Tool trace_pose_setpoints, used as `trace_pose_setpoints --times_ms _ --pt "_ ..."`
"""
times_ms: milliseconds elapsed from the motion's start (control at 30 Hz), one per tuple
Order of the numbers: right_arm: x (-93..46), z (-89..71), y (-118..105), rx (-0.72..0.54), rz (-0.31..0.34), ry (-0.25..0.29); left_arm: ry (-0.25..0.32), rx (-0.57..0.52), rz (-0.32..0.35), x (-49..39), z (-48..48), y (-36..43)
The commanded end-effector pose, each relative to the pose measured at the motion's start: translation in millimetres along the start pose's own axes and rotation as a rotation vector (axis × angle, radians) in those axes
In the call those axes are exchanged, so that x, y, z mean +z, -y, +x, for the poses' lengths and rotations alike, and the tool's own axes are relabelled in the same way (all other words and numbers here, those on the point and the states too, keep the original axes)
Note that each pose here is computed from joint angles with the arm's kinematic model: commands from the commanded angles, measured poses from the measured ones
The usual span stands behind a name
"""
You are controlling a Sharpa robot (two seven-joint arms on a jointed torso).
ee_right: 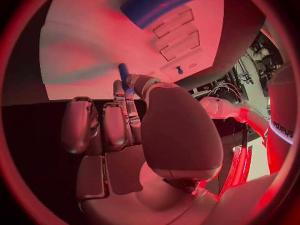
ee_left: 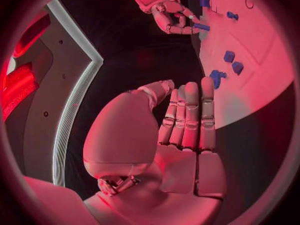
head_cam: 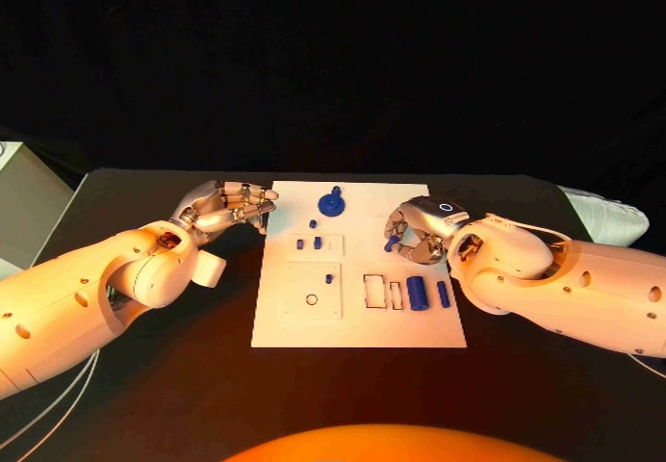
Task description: Assemble the parts on the task board
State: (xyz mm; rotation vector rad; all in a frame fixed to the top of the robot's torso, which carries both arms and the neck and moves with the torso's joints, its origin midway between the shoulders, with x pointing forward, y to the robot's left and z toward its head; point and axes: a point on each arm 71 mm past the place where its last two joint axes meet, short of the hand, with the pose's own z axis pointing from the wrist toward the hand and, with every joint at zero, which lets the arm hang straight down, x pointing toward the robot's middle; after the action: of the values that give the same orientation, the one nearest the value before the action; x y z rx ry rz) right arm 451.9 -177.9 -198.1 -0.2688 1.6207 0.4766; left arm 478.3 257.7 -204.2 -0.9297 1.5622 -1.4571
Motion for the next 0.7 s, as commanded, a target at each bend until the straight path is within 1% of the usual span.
trace_pose_setpoints --times_ms 33,233,367,567,700 --pt "-2.2 -9.4 -5 0.032 0.004 0.033 -0.013 -0.010 0.004 0.6 1.2 -0.4" --pt "-7.1 -21.0 -21 0.031 -0.042 0.079 -0.010 -0.011 0.001 0.9 0.4 -2.2" --pt "-8.4 -23.8 -33 0.033 -0.078 0.092 -0.011 -0.013 -0.001 0.8 0.7 -3.4" --pt "-6.9 -22.2 -62 0.048 -0.156 0.086 -0.014 -0.016 -0.003 1.6 2.3 -4.8" --pt "-5.0 -15.6 -82 0.061 -0.209 0.074 -0.018 -0.019 -0.003 2.4 4.1 -5.5"
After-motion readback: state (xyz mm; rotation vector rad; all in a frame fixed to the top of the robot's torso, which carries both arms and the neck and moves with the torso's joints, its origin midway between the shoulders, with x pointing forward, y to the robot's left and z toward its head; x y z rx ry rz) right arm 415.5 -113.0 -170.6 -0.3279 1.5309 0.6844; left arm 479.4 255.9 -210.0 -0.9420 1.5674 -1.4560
